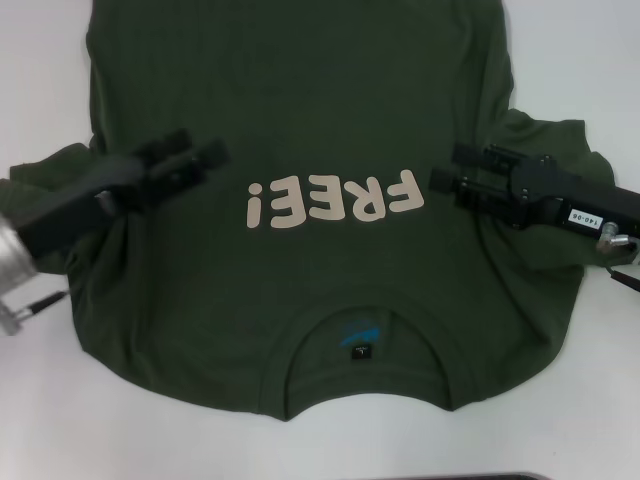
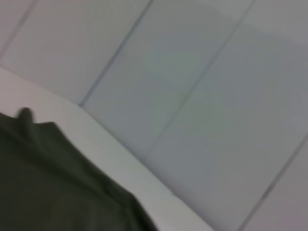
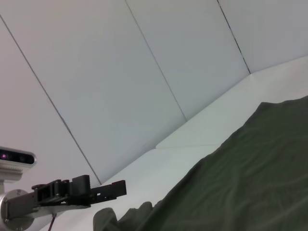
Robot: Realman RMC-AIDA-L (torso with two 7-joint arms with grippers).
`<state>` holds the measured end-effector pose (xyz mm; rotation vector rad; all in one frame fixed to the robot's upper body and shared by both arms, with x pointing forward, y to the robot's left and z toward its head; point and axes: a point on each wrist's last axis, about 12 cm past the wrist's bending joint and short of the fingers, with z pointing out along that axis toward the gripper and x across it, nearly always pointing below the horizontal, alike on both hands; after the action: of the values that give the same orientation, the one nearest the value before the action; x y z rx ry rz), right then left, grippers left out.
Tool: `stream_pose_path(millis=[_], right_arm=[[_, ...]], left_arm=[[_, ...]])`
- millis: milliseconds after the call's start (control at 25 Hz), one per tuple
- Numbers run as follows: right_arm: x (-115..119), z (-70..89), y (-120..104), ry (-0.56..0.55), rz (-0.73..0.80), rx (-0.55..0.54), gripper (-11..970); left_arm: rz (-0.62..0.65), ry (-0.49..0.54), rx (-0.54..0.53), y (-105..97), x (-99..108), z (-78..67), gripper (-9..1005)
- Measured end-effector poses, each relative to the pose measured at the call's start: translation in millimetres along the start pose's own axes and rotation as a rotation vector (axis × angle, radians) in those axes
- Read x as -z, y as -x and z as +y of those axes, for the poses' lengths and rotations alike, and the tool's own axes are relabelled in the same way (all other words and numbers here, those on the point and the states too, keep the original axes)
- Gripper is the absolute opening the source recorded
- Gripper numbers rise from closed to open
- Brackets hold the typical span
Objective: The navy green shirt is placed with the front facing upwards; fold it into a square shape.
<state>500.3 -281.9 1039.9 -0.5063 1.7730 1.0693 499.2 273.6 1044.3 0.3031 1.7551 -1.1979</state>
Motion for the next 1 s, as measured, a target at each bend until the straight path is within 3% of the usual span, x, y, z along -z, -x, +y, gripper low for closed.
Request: stream_pose_path(millis=[360, 1000], right_arm=[[-1, 0.4, 0, 0.0, -0.008, -0.007, 726], [0, -0.1, 1, -0.002, -0.015, -0.009, 726]], left_arm=[[-0.026, 0.187, 0.0, 19, 38, 27.5, 901], [0.003, 0.442, -0.011, 31, 73, 53.8, 900]])
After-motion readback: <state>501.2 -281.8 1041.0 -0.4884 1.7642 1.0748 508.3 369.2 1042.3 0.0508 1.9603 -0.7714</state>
